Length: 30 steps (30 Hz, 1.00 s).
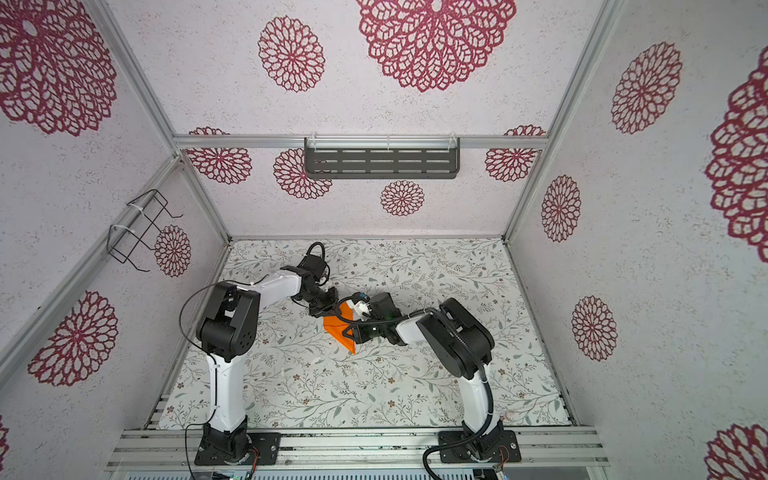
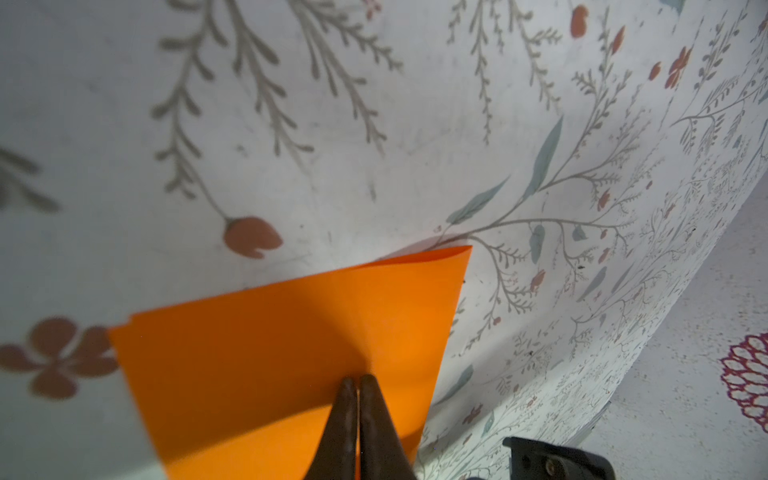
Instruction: Fold a paper plane with a square sheet of paper (pick it up from the middle)
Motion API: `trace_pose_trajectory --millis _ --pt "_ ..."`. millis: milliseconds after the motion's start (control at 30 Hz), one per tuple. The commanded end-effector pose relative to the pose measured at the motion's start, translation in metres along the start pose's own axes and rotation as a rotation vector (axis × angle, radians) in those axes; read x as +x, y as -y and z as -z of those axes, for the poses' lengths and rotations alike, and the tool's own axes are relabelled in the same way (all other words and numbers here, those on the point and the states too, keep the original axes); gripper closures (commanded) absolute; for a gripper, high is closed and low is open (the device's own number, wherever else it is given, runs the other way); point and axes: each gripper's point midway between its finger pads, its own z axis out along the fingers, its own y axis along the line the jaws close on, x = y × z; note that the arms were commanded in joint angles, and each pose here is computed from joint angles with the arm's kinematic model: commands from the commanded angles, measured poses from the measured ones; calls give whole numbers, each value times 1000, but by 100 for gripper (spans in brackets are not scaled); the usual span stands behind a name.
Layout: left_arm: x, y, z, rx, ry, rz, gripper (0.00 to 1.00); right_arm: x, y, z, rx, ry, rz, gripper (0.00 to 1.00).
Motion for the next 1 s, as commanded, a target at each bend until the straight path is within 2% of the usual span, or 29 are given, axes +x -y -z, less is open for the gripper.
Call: trace_pose_trajectory --millis 0,400,667,833,967 --pt "21 -24 -26 -67 -77 28 92 -8 0 -1 12 12 37 88" --pt "22 -24 -27 -67 -80 30 92 -3 9 -4 42 -12 33 88" --pt "18 -17 -21 -44 -68 22 92 6 16 -6 75 -38 23 92" --pt "1 9 7 46 5 18 89 10 19 -6 91 -48 22 94" --pt "-12 25 41 139 105 50 83 11 20 -6 96 -53 21 96"
